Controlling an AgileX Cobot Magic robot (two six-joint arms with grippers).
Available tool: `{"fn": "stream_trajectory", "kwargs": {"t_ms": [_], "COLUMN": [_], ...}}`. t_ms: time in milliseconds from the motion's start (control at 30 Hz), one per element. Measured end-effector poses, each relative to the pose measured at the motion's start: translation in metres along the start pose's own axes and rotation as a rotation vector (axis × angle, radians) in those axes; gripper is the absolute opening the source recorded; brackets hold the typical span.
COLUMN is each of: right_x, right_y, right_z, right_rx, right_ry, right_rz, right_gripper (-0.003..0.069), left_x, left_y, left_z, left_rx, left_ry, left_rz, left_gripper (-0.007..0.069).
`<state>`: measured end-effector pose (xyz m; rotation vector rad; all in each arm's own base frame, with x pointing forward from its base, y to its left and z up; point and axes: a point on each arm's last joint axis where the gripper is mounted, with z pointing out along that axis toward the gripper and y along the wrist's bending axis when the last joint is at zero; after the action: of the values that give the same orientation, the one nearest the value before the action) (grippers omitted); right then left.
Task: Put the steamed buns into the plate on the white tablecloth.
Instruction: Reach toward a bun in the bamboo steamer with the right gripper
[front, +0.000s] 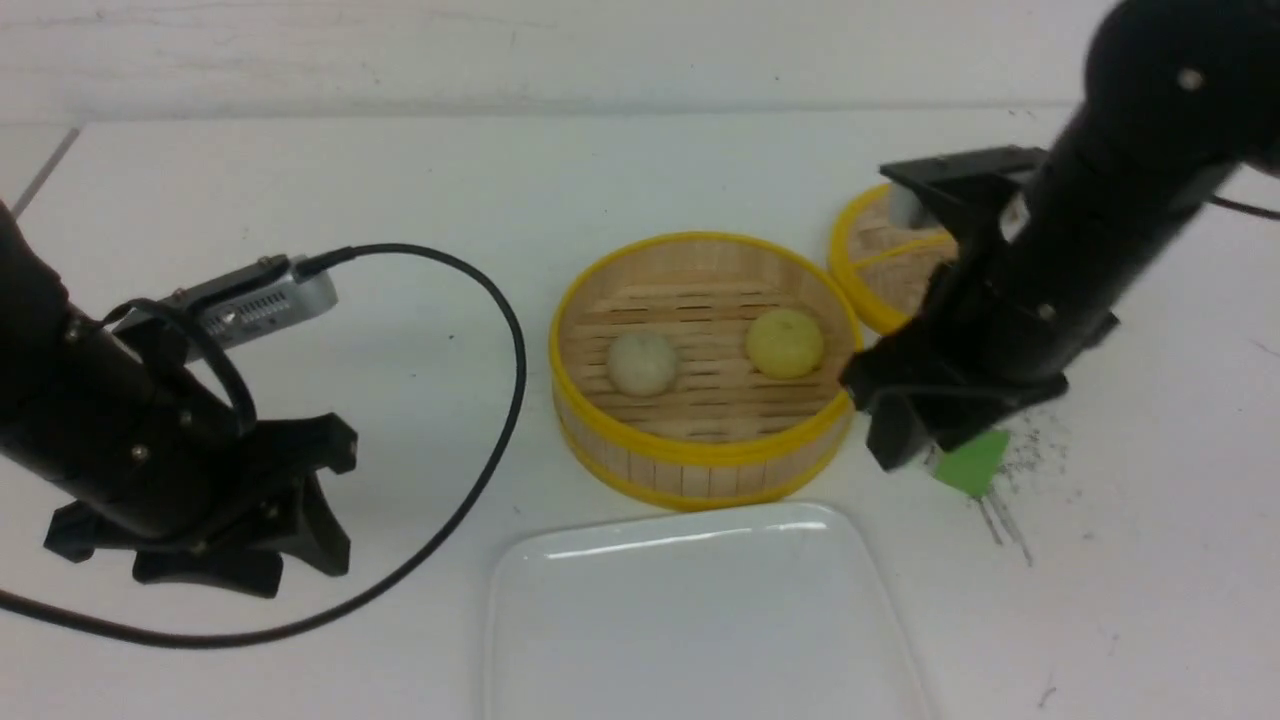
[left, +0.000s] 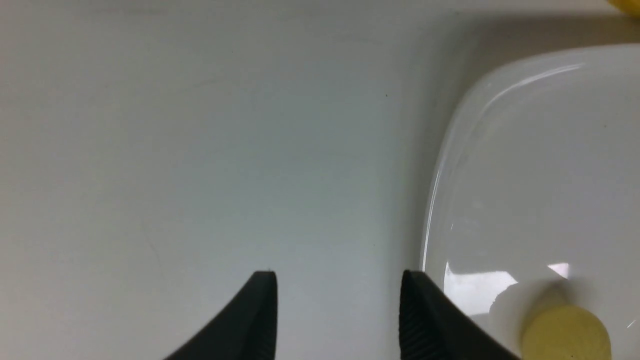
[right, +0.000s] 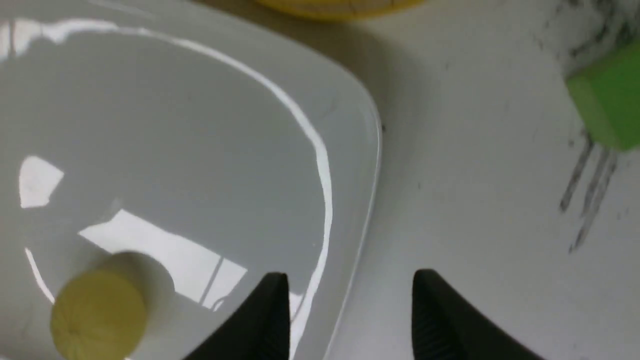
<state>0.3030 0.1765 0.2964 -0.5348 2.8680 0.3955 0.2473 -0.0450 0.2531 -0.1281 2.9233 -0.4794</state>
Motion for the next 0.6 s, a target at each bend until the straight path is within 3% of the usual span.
{"fn": "stream_trajectory", "kwargs": {"t_ms": [167, 600], "right_x": [-0.051, -0.093], "right_y": [0.002, 0.021], "right_z": [0.018, 0.042], "right_rx": [0.011, -0.001], "right_ry": [-0.023, -0.106], "right_rz": [-0.018, -0.085], "right_gripper": [0.0345, 0.0347], "left_x": [-0.001, -0.003], "left_y": [0.0, 0.0], "left_z": [0.0, 0.0], "left_rx": [0.0, -0.001], "left_ry": [-0.01, -0.037], "left_rz": [0.0, 0.001], "left_gripper": [0.0358, 0.0358]}}
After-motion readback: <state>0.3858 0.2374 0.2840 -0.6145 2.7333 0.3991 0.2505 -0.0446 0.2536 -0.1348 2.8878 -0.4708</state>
